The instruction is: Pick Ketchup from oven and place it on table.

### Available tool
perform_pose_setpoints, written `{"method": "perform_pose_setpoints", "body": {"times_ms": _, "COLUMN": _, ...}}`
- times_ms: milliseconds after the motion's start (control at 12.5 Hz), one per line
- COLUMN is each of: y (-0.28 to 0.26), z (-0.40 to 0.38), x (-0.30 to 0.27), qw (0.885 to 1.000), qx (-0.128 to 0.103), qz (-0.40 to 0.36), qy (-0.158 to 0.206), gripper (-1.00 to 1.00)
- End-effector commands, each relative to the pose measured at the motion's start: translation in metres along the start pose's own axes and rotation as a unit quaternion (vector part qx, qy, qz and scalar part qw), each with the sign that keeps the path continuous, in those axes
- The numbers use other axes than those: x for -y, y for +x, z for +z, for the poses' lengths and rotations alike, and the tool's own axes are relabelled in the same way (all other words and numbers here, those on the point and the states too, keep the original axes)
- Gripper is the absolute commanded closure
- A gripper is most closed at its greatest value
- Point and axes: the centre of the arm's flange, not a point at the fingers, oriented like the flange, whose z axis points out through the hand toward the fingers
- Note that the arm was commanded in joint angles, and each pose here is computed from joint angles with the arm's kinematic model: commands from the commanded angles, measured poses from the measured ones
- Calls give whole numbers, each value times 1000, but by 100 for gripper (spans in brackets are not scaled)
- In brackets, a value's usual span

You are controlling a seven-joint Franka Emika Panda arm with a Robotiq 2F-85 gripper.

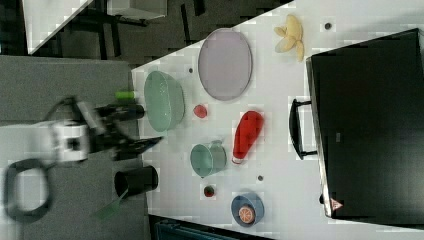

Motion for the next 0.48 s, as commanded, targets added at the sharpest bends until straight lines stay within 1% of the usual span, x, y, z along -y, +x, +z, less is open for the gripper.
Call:
{"method": "perform_pose_setpoints", "body": {"times_ms": 80, "y": 7, "z": -48, "x": -16, "qw": 999, "qx": 21, "qz": 33, "qy": -21, "gripper": -100}}
{"method": "perform_pose_setpoints", "body": {"times_ms": 240, "y": 3, "z": -67, "x": -24, "qw": 998, "qx": 39, "qz": 34, "qy": -46, "gripper": -100}}
{"method": "perform_pose_setpoints", "body": {"times_ms": 480, "y": 4, "z": -73, "x": -26, "qw": 998, "qx": 39, "qz": 36, "qy": -46, "gripper": -100}}
